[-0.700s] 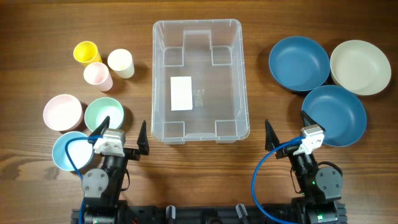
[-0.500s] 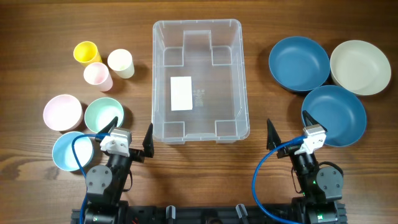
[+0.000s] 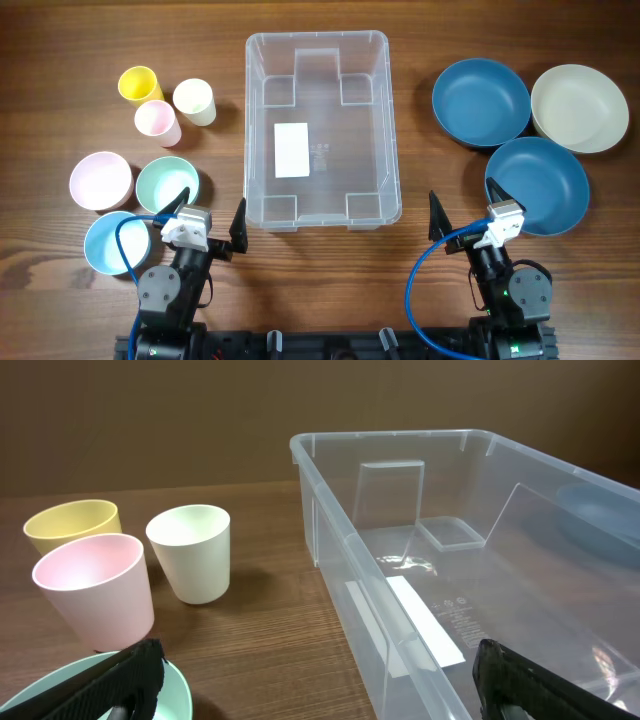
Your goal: Pack container
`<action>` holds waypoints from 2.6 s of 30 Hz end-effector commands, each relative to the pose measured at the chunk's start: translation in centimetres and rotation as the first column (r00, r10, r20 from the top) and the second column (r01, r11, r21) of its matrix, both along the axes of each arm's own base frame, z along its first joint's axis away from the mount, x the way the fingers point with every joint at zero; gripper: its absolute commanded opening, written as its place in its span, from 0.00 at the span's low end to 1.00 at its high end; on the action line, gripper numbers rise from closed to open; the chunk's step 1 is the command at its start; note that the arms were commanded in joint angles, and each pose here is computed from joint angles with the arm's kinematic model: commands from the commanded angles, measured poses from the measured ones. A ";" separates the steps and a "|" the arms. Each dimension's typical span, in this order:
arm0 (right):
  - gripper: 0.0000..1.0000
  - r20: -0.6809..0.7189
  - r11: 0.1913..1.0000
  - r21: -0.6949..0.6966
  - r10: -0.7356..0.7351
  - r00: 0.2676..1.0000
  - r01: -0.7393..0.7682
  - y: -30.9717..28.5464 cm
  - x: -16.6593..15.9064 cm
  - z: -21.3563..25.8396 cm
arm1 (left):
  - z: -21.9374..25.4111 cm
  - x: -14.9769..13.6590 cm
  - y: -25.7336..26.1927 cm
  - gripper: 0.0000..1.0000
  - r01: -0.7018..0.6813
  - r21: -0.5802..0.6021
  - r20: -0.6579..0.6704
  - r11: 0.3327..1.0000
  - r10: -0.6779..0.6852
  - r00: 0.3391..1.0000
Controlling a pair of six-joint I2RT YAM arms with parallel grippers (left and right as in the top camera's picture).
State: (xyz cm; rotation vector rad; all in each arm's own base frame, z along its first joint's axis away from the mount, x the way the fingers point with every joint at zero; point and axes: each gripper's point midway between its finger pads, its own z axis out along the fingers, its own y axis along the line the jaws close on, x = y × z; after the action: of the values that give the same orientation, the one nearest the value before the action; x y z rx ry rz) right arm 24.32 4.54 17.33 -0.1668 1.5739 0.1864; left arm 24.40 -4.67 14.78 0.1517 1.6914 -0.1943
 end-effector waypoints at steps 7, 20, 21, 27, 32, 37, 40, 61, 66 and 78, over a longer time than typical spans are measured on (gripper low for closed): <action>1.00 0.008 1.000 -0.009 0.000 1.000 0.000 0.0 0.0 0.1 | -0.4 -0.1 -0.4 1.00 0.023 -0.007 -0.011 1.000 -0.023 1.000; 1.00 -0.037 0.985 0.169 0.037 0.999 -0.030 0.6 -0.1 0.0 | -0.4 -0.1 -0.4 1.00 0.023 -0.007 -0.011 1.000 -0.023 1.000; 1.00 -0.068 0.965 0.260 0.040 0.997 -0.021 0.6 -0.1 -0.2 | -0.4 -0.1 -0.4 1.00 0.023 -0.007 -0.011 1.000 -0.023 1.000; 1.00 -0.241 0.858 0.509 0.063 0.968 0.071 0.6 0.4 -2.8 | -0.4 -0.1 -0.4 1.00 0.023 -0.007 -0.011 1.000 -0.023 1.000; 1.00 -0.322 0.902 0.430 0.121 0.939 0.031 1.8 0.6 -3.0 | -0.4 -0.1 -0.4 1.00 0.023 -0.007 -0.011 1.000 -0.023 1.000; 1.00 -0.467 0.952 0.209 -0.104 0.878 0.224 -1.6 2.0 3.8 | -0.4 -0.1 -0.4 1.00 0.023 -0.007 -0.011 1.000 -0.023 1.000; 1.00 -0.563 0.913 0.073 -0.294 0.772 0.401 -5.0 2.6 7.2 | -0.4 -0.1 -0.4 1.00 0.023 -0.007 -0.011 1.000 -0.023 1.000; 1.00 -0.996 0.339 0.068 -0.024 0.080 0.939 -24.4 -1.0 -7.5 | -0.4 -0.1 -0.4 1.00 0.023 -0.007 -0.011 1.000 -0.023 1.000; 1.00 -0.997 0.286 0.032 -0.052 0.049 0.958 -24.9 -2.0 -11.3 | -0.4 -0.1 -0.4 1.00 0.023 -0.007 -0.011 1.000 -0.023 1.000; 0.77 -0.992 0.258 0.108 -0.041 0.123 0.960 -23.8 -1.6 -14.8 | -0.4 -0.1 -0.4 1.00 0.023 -0.007 -0.011 1.000 -0.023 1.000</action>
State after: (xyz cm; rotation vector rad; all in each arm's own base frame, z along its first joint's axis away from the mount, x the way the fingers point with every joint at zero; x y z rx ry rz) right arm 22.76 -19.85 3.25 1.7207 2.2914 0.2920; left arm 24.40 -4.74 14.73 0.1548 1.6935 -0.1979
